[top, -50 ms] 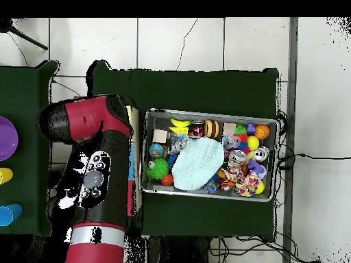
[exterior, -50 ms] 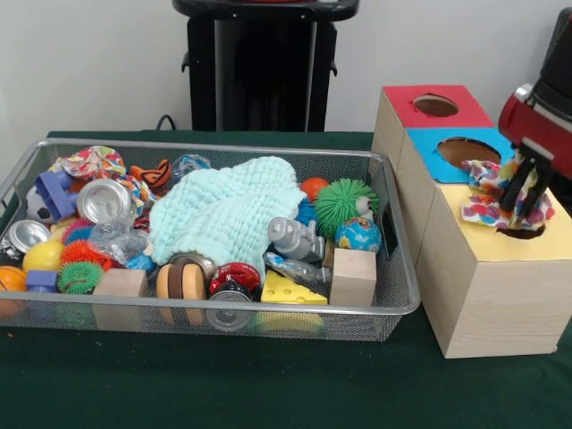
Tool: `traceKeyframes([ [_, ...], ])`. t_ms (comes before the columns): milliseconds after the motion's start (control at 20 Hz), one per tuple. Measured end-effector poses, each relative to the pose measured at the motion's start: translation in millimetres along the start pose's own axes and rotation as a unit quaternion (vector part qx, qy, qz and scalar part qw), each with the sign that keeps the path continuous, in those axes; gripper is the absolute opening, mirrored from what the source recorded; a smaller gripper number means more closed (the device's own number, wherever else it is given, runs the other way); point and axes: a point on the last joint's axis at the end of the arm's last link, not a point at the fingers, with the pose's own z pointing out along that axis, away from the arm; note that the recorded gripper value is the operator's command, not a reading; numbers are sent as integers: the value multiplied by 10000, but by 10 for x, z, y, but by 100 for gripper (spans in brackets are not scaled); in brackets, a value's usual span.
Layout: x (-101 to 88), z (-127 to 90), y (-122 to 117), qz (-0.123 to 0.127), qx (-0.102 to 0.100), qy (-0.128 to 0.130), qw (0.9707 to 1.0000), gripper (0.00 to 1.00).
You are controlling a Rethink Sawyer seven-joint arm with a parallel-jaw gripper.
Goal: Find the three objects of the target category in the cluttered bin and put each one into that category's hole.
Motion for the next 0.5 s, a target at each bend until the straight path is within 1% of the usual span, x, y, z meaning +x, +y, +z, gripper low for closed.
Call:
traceKeyframes([
  [50, -12, 34, 11, -5, -23, -47, 10000, 0],
  [150, -60, 177, 54, -23, -117, -208, 9997, 0],
  [200, -68, 339, 89, -56, -179, -316, 9993, 0],
  [300, -49, 444, 95, -87, -176, -353, 9992, 0],
  [350, -19, 587, 92, -120, -141, -370, 9991, 0],
  [450, -20, 624, 109, -111, -141, -372, 9991, 0],
  [500, -26, 628, 120, -69, -111, -321, 9994, 0],
])
